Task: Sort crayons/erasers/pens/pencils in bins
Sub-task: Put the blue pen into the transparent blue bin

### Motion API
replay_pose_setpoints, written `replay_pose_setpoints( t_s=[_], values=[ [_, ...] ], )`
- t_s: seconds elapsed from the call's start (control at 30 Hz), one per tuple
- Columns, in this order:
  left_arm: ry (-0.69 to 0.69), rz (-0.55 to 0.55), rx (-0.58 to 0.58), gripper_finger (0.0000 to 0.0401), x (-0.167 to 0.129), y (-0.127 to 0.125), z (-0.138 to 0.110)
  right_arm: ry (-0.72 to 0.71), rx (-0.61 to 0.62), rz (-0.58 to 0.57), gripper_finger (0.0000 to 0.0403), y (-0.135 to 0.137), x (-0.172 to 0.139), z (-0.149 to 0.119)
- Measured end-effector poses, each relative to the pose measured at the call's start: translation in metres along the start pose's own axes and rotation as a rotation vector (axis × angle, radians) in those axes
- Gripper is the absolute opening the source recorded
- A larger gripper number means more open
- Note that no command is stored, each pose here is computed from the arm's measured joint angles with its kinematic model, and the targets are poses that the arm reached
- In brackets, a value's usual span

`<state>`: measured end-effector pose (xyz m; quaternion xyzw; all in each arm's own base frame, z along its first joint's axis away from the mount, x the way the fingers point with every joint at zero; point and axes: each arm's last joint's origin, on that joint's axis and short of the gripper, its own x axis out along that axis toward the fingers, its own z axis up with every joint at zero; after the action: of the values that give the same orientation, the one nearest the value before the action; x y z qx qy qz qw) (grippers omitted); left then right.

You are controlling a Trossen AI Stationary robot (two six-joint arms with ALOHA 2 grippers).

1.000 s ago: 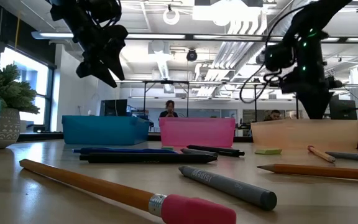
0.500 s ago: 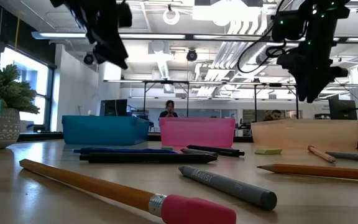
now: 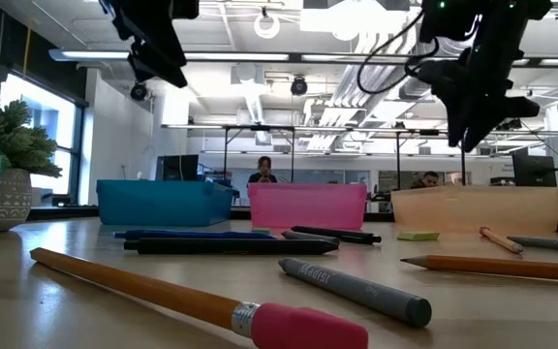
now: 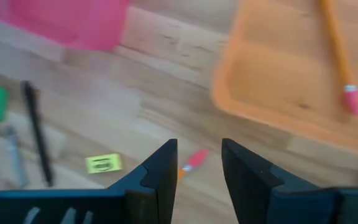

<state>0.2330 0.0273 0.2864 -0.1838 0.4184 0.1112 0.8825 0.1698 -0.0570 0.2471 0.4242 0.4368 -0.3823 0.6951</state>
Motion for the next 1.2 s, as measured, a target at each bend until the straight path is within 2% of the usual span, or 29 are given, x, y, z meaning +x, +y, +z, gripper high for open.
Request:
replay_pose_setpoints(
  t_s=[0.13,0.33,0.7,1.2],
  values=[
    [0.012,-0.03,0.042,0.0178,0.0,-0.012,-0.005,-0.02,0.001,0.062,0.0118,0.012,-0.001,-0.007],
    [0.04,0.0,0.086,0.0175,0.013,-0.029,-0.011,-0.059,-0.013,0.098,0.0118,0.023,-0.003,-0.016],
    [0.192,0.045,0.153,0.0175,0.073,-0.052,-0.025,-0.066,-0.069,0.089,0.0118,0.024,-0.003,-0.019],
    [0.249,0.091,0.171,0.0174,0.129,-0.065,-0.041,-0.059,-0.128,0.083,0.0117,0.024,-0.003,-0.02]
  ],
)
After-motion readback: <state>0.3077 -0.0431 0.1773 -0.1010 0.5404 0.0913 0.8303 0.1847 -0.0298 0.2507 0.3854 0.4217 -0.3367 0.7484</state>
